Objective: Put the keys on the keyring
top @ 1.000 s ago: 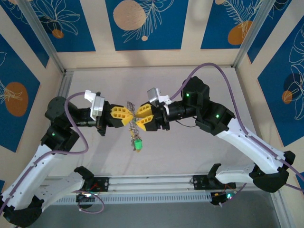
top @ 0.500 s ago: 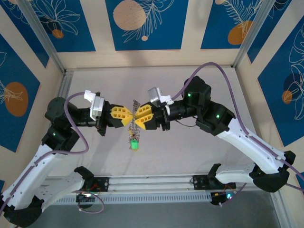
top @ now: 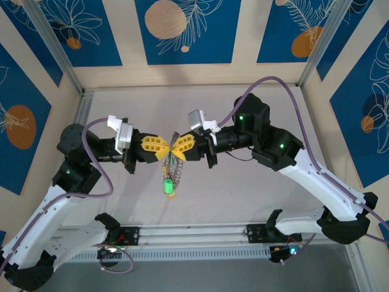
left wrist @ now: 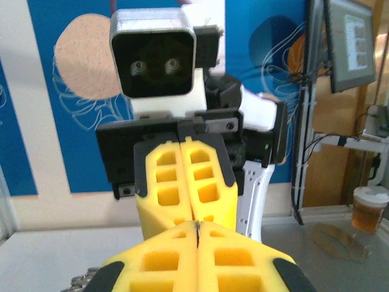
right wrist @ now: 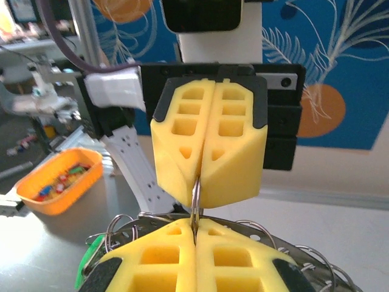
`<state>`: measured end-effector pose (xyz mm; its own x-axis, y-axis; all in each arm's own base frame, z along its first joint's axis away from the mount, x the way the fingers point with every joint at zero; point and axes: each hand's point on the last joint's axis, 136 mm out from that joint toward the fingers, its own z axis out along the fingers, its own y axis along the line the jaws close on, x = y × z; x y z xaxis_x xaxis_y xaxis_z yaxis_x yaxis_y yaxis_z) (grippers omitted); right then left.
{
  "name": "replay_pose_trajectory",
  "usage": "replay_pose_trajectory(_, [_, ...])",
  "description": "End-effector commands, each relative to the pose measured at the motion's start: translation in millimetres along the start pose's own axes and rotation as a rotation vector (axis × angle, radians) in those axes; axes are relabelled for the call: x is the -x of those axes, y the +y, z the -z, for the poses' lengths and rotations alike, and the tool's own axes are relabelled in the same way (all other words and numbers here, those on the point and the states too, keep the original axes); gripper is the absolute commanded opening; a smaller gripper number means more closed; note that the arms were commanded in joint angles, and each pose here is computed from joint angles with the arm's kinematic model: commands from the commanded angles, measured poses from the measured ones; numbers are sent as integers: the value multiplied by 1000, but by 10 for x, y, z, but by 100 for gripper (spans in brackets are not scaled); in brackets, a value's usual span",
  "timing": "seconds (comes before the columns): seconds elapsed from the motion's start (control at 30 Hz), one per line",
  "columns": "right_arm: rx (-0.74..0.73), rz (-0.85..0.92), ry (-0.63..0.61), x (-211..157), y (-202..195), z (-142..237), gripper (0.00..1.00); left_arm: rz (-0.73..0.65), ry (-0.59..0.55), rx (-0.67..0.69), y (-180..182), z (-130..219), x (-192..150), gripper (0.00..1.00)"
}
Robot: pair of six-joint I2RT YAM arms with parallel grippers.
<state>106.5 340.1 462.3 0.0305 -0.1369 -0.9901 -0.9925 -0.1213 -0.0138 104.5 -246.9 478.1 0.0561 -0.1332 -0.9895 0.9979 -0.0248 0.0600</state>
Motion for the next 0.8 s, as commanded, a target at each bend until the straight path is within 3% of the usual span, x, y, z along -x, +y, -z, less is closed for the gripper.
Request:
replay_pose_trajectory(0.0, [-79,73,89,-28,-28,112,0,-30,93,73,21,65,-26,14])
replay_pose_trajectory(0.1, [-122,105,160,-67,-74,189,0,-28,212,129,80,122,-136,41])
replay_pose_trajectory(0.17, [-137,116,208,-111,-100,199,0,-31,268,150,107,152,-176,47])
replay_pose_trajectory(0.37, [-154,151,337,-224,-145,180,0,-19,387,149,153,174,-256,48])
replay_pose_trajectory(0.77, [-176,130,423,-300,-267,72,0,-5,448,98,214,37,-385,48])
